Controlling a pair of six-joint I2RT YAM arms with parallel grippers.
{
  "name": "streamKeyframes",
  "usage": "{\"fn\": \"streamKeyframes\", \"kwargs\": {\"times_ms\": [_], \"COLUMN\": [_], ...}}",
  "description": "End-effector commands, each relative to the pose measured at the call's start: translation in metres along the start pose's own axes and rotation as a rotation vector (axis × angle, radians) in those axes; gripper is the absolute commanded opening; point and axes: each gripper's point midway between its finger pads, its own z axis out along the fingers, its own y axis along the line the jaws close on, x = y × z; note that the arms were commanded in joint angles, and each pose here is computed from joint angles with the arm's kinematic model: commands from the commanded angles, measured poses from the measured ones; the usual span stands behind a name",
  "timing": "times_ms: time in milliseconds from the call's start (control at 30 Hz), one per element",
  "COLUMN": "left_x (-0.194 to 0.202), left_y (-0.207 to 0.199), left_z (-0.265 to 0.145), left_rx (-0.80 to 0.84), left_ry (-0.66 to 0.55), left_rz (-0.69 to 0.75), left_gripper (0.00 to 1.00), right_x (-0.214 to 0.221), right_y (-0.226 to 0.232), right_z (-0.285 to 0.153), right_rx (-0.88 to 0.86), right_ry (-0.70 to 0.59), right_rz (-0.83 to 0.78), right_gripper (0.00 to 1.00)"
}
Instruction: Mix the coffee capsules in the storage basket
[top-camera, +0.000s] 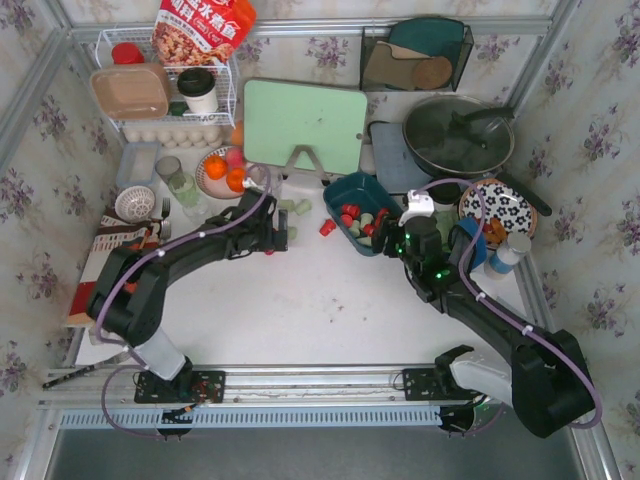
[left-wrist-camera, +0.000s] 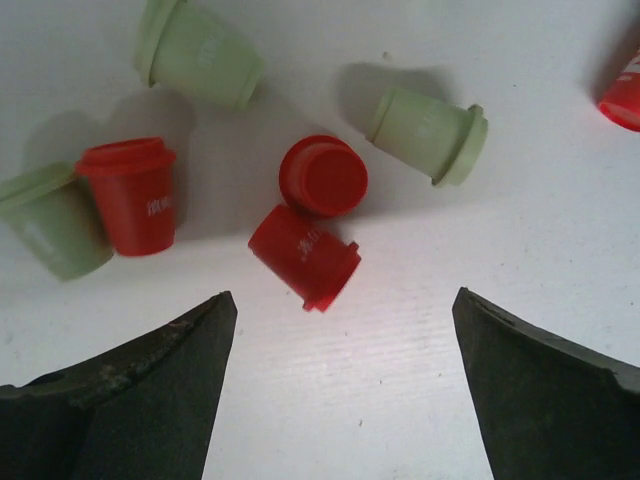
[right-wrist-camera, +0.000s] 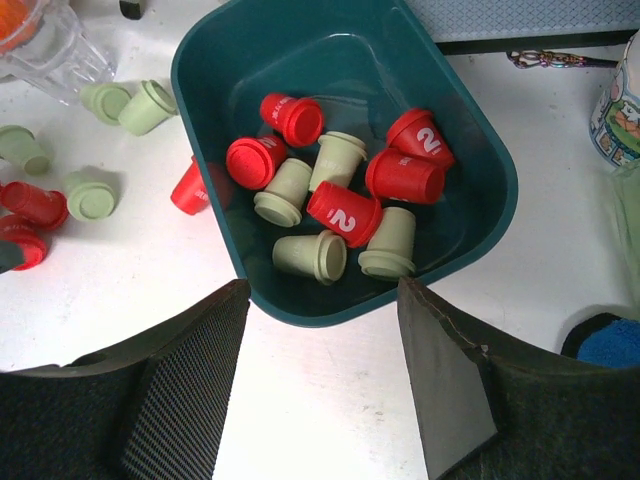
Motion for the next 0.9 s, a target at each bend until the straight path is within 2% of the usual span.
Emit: {"fn": "streamKeyframes", "kwargs": {"times_ms": [0,100,267,433,600,867], "left_x": [0.000,0.001,0.011,0.020,0.030,0.029], "left_y": [-0.010,-0.006,0.000,0.015,0.024,0.026], "left_z": [0.018,0.029,0.034,0.038,0.043,0.048], "left_rx": [0.121,0.129,0.088,0.011,-0.054,-0.097], "left_ry": [0.072,0.103,0.160,0.186,0.221,0.191], "left_rz": [-0.019,-0.043,-0.053,-0.042,-0.066,-0.031], "left_gripper": [0.89,0.87,0.76,0.75,0.67,0.58], "right_x": [-0.007,-0.007,-0.008,-0.008,-0.007,-0.006], "right_y": [0.001,-0.001,-0.003,-0.003,-0.004,-0.004], "right_z": [-0.001,-0.002,-0.002,-0.003,-0.002,-0.001], "right_rx": [-0.006,0.002,0.013,0.012,0.014,0.015], "right_ry": [-0.028,-0.035,-0.037,-0.040,-0.038,-0.035], "right_rz": [-0.005,-0.006,-0.008,-0.008,-0.009,-0.010], "right_gripper": [0.68,0.68,0.68,0.68,0.68,0.68]}}
